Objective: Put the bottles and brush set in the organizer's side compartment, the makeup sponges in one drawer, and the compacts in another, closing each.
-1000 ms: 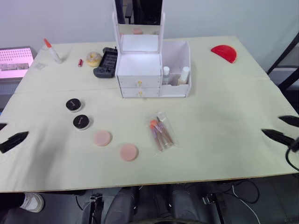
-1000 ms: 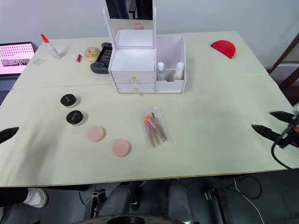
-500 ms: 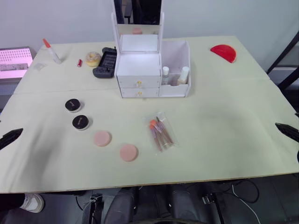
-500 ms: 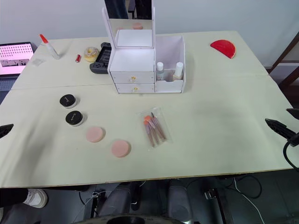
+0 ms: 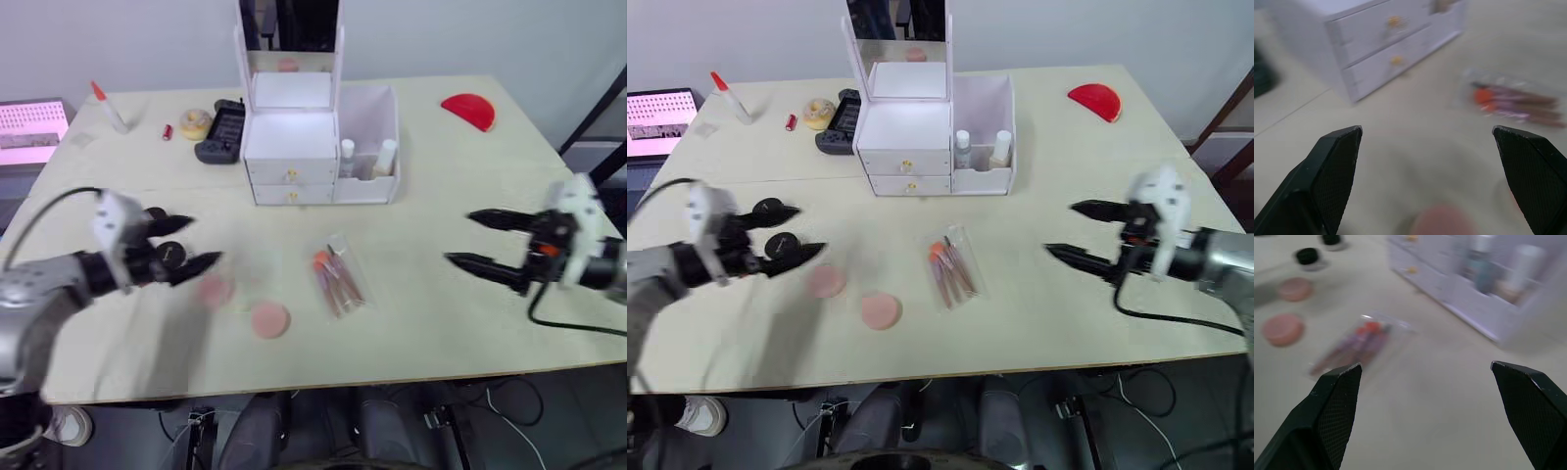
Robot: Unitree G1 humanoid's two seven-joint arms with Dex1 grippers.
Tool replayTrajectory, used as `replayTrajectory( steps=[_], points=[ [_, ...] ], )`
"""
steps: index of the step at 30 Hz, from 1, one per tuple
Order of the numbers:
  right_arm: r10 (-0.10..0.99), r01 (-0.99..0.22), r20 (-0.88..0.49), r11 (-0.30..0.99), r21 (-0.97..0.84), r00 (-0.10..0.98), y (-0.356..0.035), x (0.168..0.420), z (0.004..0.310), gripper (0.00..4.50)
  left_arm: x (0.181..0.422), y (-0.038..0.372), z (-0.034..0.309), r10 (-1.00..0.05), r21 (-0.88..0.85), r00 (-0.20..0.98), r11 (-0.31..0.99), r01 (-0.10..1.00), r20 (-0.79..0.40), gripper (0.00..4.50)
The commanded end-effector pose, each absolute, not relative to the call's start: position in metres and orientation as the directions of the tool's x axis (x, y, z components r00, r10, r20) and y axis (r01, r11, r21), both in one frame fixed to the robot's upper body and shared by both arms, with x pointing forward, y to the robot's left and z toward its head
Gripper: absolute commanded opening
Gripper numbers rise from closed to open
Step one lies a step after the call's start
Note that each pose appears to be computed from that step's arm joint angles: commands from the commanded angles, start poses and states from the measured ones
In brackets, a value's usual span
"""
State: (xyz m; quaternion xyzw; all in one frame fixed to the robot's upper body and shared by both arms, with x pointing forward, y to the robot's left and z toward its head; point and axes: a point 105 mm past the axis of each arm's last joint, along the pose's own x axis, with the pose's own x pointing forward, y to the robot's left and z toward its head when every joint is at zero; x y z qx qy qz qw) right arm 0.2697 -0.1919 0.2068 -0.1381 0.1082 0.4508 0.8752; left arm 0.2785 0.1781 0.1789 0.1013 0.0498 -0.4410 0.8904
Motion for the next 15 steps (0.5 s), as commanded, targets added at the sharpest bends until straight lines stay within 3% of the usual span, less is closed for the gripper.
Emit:
replayTrajectory(
  steps=[1, 4, 7, 11, 14, 15],
  points=[
    [0.789, -0.842, -0.334, 0.539, -0.027, 0.516, -0.165, 0.281, 0.196, 4.47, 0.275, 0.140, 0.175, -0.844, 0.137, 0.508, 0.490, 0.861, -0.174, 4.50],
    [0.812, -0.863, -0.381, 0.502, 0.065, 0.443, -0.143, 0.286, 0.184, 4.47, 0.273, 0.113, 0.164, -0.884, 0.122, 0.434, 0.417, 0.900, -0.175, 4.50],
    [0.816, -0.834, -0.413, 0.515, 0.199, 0.405, -0.136, 0.297, 0.174, 4.50, 0.273, 0.090, 0.148, -0.902, 0.126, 0.381, 0.362, 0.924, -0.203, 3.68],
    [0.803, -0.792, -0.467, 0.535, 0.295, 0.369, -0.130, 0.307, 0.161, 4.50, 0.279, 0.075, 0.138, -0.913, 0.106, 0.364, 0.350, 0.931, -0.185, 1.50],
    [0.808, -0.744, -0.488, 0.542, 0.391, 0.332, -0.123, 0.314, 0.153, 4.50, 0.285, 0.061, 0.124, -0.915, 0.099, 0.358, 0.345, 0.933, -0.186, 0.13],
    [0.806, -0.736, -0.493, 0.545, 0.401, 0.328, -0.122, 0.315, 0.152, 4.50, 0.287, 0.059, 0.122, -0.914, 0.102, 0.359, 0.345, 0.933, -0.189, 0.06]
  ],
)
